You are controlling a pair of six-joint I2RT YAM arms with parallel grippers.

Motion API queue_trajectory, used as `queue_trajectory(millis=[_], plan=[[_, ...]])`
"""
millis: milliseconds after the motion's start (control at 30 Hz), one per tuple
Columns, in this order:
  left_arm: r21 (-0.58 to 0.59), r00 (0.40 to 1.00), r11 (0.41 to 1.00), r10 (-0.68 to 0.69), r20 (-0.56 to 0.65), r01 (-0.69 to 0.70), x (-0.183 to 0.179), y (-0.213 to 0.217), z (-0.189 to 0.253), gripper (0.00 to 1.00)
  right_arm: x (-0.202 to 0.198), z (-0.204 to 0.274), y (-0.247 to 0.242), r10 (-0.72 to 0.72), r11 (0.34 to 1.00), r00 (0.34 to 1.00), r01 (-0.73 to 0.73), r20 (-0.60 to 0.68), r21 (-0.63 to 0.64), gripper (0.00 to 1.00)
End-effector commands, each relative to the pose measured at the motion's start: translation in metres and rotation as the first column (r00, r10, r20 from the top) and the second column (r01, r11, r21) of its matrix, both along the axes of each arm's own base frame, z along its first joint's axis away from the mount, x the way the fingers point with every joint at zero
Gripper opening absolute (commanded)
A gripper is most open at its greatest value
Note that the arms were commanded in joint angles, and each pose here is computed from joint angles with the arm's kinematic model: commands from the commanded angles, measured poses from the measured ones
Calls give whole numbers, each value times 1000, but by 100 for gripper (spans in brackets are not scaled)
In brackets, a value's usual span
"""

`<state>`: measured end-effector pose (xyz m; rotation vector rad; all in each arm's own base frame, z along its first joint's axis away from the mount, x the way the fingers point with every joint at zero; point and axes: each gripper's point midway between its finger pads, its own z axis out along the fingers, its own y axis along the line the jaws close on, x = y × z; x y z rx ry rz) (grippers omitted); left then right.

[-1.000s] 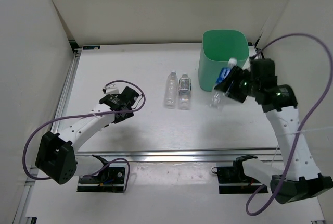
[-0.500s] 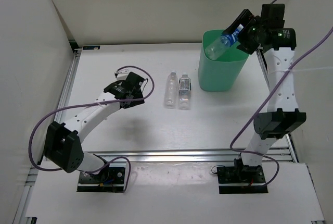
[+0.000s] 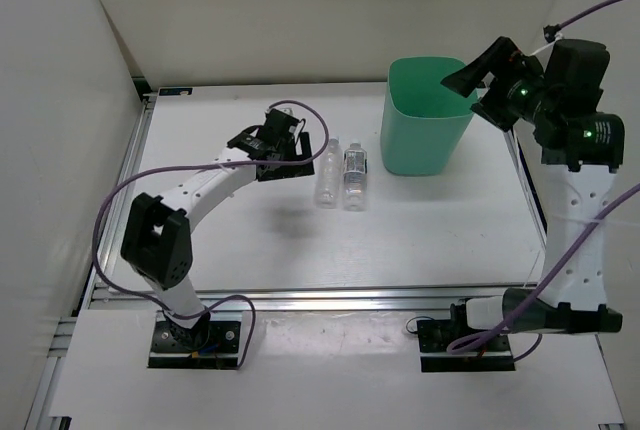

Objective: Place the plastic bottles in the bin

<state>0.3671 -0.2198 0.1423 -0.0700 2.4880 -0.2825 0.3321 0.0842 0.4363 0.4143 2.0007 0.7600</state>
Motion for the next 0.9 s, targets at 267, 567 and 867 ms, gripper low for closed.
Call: queue_trajectory(millis=[267, 567, 867], plan=[[-113, 996, 990, -88, 6, 88, 49, -58, -7, 100, 8, -28, 25, 169, 986, 984, -167, -64, 30, 100], [-169, 988, 974, -152, -12, 148, 77, -93, -22, 100, 11, -27, 27, 190, 982, 980, -188, -59, 32, 100], [-197, 974, 971, -169, -151, 138, 77, -97, -84, 99, 7, -33, 20, 163, 986, 984, -164, -68, -12, 100]])
